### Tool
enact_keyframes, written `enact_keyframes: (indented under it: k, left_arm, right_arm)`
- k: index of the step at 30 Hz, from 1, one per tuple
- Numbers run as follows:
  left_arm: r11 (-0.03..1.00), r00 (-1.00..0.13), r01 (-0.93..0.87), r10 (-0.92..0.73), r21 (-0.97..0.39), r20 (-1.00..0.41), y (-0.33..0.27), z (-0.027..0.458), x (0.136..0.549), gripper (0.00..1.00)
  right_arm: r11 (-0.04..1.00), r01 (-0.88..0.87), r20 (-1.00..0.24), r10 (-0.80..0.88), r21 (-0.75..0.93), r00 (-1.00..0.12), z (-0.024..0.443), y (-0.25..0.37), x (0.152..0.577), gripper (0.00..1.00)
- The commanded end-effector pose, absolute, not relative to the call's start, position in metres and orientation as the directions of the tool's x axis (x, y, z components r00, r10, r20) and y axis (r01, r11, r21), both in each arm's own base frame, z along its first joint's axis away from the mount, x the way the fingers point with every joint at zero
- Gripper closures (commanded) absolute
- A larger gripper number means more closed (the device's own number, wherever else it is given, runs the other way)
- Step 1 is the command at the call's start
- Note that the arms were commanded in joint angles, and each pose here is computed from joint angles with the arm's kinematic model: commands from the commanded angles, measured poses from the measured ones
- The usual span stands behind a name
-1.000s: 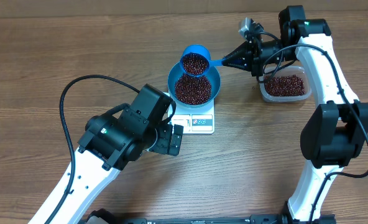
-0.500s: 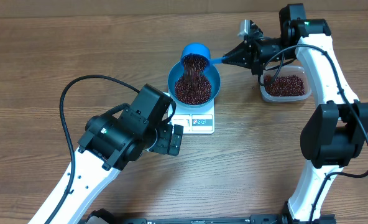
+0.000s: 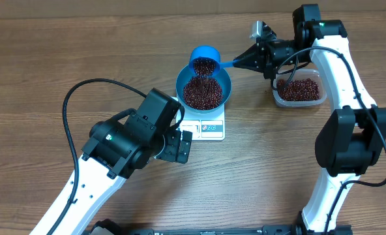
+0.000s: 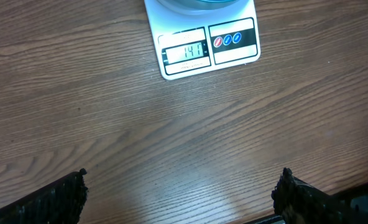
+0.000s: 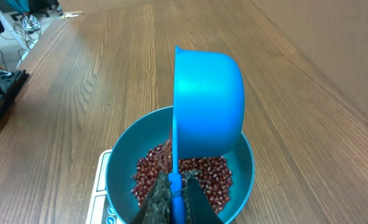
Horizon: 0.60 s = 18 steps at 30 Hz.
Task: Scoop item into bowl and weigh 150g on scale
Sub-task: 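Tip the scoop slowly to pour beans into the bowl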
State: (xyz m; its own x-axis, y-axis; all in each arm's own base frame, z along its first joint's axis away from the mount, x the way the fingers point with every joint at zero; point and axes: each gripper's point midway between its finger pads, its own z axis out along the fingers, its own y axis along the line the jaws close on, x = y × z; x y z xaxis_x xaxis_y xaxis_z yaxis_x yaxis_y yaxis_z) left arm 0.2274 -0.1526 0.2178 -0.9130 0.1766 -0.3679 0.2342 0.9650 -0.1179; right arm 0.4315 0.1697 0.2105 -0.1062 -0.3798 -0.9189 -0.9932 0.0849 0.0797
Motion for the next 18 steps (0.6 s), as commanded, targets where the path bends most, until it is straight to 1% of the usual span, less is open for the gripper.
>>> enact_keyframes:
  k: [1,2,3,5,7,8,18]
  left_arm:
    - [0.965,-0.912,0.233,0.172,-0.124,-0.373,-0.1534,0.2194,0.2264,0.01]
    - [0.965,-0.912,0.233,0.172,-0.124,-0.373,-0.1534,0.2194,0.2264,0.0]
    - [0.965,-0.912,0.233,0.172,-0.124,-0.372,-0.1534,0.2194,0.2264,0.01]
    - [0.965,-0.912,0.233,0.172,-0.124,-0.373,-0.1534,0.2194,0.2264,0.01]
    - [0.965,-0.912,0.233,0.172,-0.124,-0.373,-0.1534,0.2194,0.2264,0.0]
    - [0.965,-0.912,0.233,0.172,-0.124,-0.372,-0.1534,0.2194,0.2264,0.0]
    - [0.965,-0.912,0.233,0.172,-0.124,-0.373,-0.1534,0.2194,0.2264,0.0]
  right_arm:
    - [0.102,-0.97,-0.924,-0.298,0.22,-0.24,0.2272,0.1769,0.4272,0.96]
    - [0.113,-0.959,-0.914,-0.291,0.259,-0.282,0.2277,0.1771,0.4271,0.96]
    - [0.141,-0.927,-0.885,-0.278,0.347,-0.373,0.2277,0.1771,0.4271,0.96]
    - [0.169,-0.884,-0.845,-0.263,0.435,-0.466,0.2277,0.1771,0.4271,0.96]
    - [0.182,-0.859,-0.821,-0.254,0.478,-0.511,0.2276,0.1771,0.427,0.96]
    - [0.187,-0.848,-0.811,-0.25,0.496,-0.529,0.2275,0.1771,0.4268,0.96]
    - [0.19,-0.809,-0.769,-0.251,0.557,-0.588,0.2262,0.1768,0.4182,0.96]
